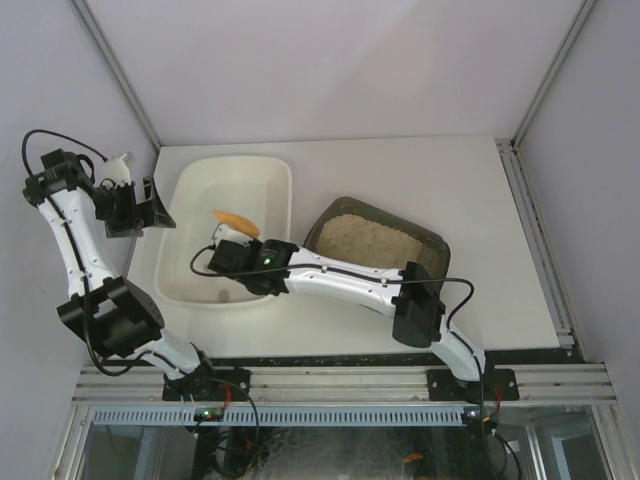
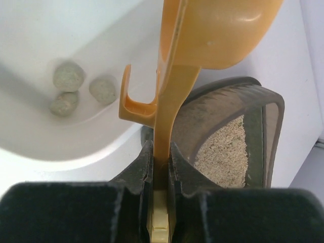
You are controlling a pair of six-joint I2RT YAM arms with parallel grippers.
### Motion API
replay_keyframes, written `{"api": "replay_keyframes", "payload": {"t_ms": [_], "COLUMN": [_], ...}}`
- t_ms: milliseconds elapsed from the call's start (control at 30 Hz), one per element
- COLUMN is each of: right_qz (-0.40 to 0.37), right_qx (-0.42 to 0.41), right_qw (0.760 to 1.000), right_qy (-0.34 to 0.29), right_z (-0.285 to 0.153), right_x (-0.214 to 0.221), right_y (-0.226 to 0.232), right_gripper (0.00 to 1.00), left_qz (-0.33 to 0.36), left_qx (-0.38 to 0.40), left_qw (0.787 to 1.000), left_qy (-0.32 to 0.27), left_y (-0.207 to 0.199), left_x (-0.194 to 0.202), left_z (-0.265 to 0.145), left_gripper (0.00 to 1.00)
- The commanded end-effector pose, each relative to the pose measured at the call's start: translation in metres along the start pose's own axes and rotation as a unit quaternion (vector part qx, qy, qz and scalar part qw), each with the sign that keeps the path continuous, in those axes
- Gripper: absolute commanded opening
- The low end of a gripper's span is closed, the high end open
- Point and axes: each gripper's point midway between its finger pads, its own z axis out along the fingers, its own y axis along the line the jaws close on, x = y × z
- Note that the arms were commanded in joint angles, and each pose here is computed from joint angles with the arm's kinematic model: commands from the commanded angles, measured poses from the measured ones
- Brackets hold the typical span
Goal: Clean the litter box
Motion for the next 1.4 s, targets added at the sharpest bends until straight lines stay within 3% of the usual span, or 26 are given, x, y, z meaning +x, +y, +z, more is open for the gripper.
{"api": "replay_keyframes", "payload": {"t_ms": [0,100,300,433,533,833,1367], "right_qz": [0.104,0.14,0.212,0.222,0.201,0.103,0.032], "right_qx": [0.001,-0.008,-0.048,-0.002,0.038,0.083,0.126], "right_qw": [0.992,0.988,0.974,0.965,0.966,0.971,0.962], "right_qy": [-0.075,-0.056,0.064,0.14,0.16,0.201,0.241], "right_z": [-0.059,-0.071,-0.074,-0.079,-0.072,-0.03,0.033], "right_x": [-0.023,0.009,0.139,0.203,0.23,0.27,0.279], "right_y": [-0.062,-0.085,-0.101,-0.127,-0.142,-0.142,-0.137], "right_gripper": [0.0,0.0,0.0,0.0,0.0,0.0,0.0], "left_qz": [0.031,0.044,0.052,0.033,0.013,-0.091,-0.095], "left_qx": [0.015,0.028,0.058,0.06,0.051,-0.032,-0.067], "left_qw": [0.999,0.998,0.997,0.997,0.997,0.99,0.99], "left_qy": [-0.025,-0.017,-0.006,-0.024,-0.052,-0.107,-0.079], "left_y": [-0.018,-0.03,-0.054,-0.056,-0.055,-0.036,-0.014], "left_x": [0.0,0.005,0.017,0.016,0.01,-0.005,0.005], "left_z": [-0.013,-0.008,0.01,0.03,0.036,0.041,0.061], "left_gripper": [1.0,1.0,1.0,1.0,1.0,1.0,1.0]}}
